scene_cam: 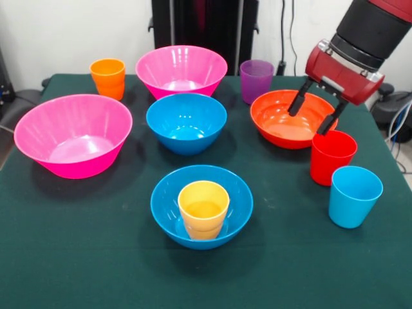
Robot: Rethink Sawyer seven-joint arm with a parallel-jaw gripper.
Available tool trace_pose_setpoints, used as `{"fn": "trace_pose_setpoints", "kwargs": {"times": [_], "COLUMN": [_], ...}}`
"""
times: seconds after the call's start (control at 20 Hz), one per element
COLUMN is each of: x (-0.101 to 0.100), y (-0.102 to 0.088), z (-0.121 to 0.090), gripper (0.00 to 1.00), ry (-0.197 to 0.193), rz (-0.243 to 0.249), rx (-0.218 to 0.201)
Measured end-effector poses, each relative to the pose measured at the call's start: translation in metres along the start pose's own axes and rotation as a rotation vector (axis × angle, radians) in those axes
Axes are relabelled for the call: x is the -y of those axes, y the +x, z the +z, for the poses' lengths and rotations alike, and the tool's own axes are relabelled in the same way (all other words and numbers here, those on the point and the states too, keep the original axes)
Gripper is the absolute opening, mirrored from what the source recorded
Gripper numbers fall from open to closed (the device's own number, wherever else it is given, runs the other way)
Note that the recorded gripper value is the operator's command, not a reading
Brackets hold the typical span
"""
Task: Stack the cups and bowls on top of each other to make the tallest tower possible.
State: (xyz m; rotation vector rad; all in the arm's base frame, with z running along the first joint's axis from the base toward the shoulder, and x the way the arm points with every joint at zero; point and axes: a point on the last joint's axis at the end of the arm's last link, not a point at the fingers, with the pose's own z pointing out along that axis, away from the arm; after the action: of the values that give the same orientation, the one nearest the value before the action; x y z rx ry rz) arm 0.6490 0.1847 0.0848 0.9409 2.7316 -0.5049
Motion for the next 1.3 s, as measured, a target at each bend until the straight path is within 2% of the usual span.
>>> {"fn": "trace_pose_setpoints", "kwargs": {"times": [0.4,0.8,1.1,1.3], "x": [0.021,0.038,0.048,0.055], "y": [-0.018,-0.024,-0.025,-0.02], "z": [-0.006,-0.011,-0.005,0.008], "gripper": [1.0,1.0,1.0,1.0], "ry": [0.039,0.071,0.077,0.087], "rz": [0.02,0.027,0.032,0.027], "rx": [0.042,0.082,0.106,0.117]}}
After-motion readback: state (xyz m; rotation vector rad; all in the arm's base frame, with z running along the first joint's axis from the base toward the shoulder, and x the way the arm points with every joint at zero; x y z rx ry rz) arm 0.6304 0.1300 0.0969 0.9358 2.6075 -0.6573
